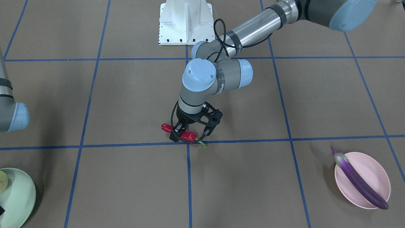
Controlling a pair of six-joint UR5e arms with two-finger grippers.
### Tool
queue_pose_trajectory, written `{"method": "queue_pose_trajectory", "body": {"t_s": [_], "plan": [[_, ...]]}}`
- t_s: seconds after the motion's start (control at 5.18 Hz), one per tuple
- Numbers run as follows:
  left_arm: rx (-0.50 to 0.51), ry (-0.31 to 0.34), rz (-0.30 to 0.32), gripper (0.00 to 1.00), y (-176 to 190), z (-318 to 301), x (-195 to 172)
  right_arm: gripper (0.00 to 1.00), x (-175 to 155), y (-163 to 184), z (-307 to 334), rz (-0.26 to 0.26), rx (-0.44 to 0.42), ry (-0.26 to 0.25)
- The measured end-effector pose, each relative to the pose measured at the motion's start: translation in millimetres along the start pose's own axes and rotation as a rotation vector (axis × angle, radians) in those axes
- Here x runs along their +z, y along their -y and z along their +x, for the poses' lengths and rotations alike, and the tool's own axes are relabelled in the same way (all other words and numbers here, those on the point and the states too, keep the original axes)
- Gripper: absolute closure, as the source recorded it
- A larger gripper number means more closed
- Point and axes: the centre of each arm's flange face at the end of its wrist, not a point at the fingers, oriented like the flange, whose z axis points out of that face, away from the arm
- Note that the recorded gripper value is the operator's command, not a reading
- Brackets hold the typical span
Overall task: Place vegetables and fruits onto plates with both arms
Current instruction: 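Carry pomegranate to green plate with right gripper while left reaches chili, then grasp the red chili pepper with the left gripper and carry it to the pink plate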
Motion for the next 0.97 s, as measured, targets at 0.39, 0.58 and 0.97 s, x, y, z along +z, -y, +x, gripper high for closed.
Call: {"method": "queue_pose_trajectory", "body": {"t_s": [0.39, 0.58, 0.97], "plan": [[0.006, -0.024, 0.043, 0.08, -9.3, -0.3, 28.7, 0.0, -27.2, -8.6, -11.0, -0.03, -0.011, 0.087], [0.008, -0.024, 0.048, 0.68, -12.1, -1.9, 34.7, 0.0, -39.6, -17.0, -12.7, -0.061, -0.019, 0.134], [0.01, -0.018, 0.05, 1.0, -13.1, -3.7, 37.0, 0.0, -42.6, -20.6, -13.8, -0.075, -0.023, 0.148]]}}
